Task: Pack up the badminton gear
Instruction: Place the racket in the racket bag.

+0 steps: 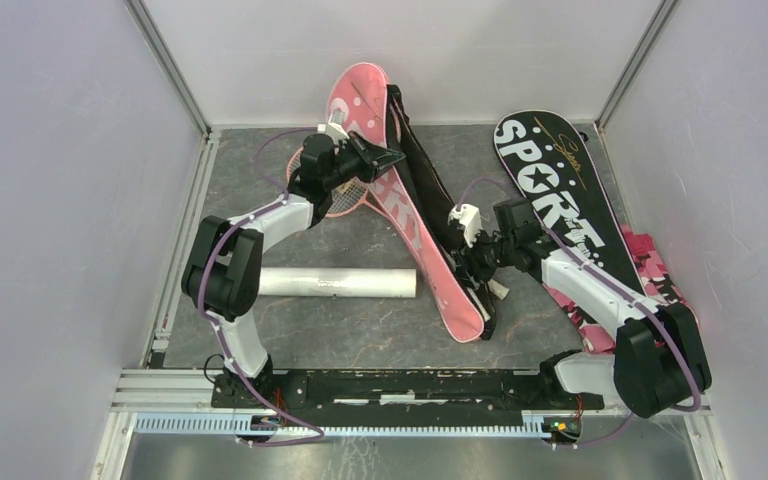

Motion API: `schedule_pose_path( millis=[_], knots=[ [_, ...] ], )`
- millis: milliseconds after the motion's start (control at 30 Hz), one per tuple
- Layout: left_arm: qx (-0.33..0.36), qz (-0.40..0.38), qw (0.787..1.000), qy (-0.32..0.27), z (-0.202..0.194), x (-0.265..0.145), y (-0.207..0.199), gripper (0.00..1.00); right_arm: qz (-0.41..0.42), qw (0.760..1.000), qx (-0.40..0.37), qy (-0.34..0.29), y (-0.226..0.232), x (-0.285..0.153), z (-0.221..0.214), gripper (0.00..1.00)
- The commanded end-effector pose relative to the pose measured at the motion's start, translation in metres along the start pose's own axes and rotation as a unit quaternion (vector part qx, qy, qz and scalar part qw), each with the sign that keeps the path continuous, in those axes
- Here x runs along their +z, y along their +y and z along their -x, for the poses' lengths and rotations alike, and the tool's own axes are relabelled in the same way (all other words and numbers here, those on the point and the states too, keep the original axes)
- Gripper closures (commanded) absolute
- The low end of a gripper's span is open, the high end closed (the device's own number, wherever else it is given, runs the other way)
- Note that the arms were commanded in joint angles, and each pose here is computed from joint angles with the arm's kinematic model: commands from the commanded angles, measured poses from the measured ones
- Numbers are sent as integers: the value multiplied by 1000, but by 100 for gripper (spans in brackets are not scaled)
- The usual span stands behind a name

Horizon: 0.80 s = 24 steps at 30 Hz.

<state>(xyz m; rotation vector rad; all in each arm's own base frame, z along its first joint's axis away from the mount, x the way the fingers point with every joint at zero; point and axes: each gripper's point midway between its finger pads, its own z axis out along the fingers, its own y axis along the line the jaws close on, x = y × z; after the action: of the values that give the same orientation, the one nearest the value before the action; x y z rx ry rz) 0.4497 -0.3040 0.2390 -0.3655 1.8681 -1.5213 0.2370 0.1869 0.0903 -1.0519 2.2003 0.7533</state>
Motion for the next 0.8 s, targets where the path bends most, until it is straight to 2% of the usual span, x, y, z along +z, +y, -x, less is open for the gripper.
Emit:
schedule_pose_path(
  millis=[0, 67, 167, 533, 767],
  knots=[
    [-12, -58, 997, 47, -14, -1, -38, 98, 31, 994, -89, -52, 5, 0, 42, 40],
    [-6, -61, 997, 48, -14, -1, -39, 98, 31, 994, -93, -44, 4, 0, 39, 33],
    [1, -63, 997, 48, -13, -2, -40, 98, 16, 994, -103, -45, 1, -5, 43, 28],
    [36, -84, 995, 42, -1, -10, -56, 98, -99, 976, -174, -86, -14, -69, 106, 21],
    [87, -107, 989, 55, 4, -19, -81, 98, -212, 955, -168, -126, -30, -118, 141, 19]
  ],
)
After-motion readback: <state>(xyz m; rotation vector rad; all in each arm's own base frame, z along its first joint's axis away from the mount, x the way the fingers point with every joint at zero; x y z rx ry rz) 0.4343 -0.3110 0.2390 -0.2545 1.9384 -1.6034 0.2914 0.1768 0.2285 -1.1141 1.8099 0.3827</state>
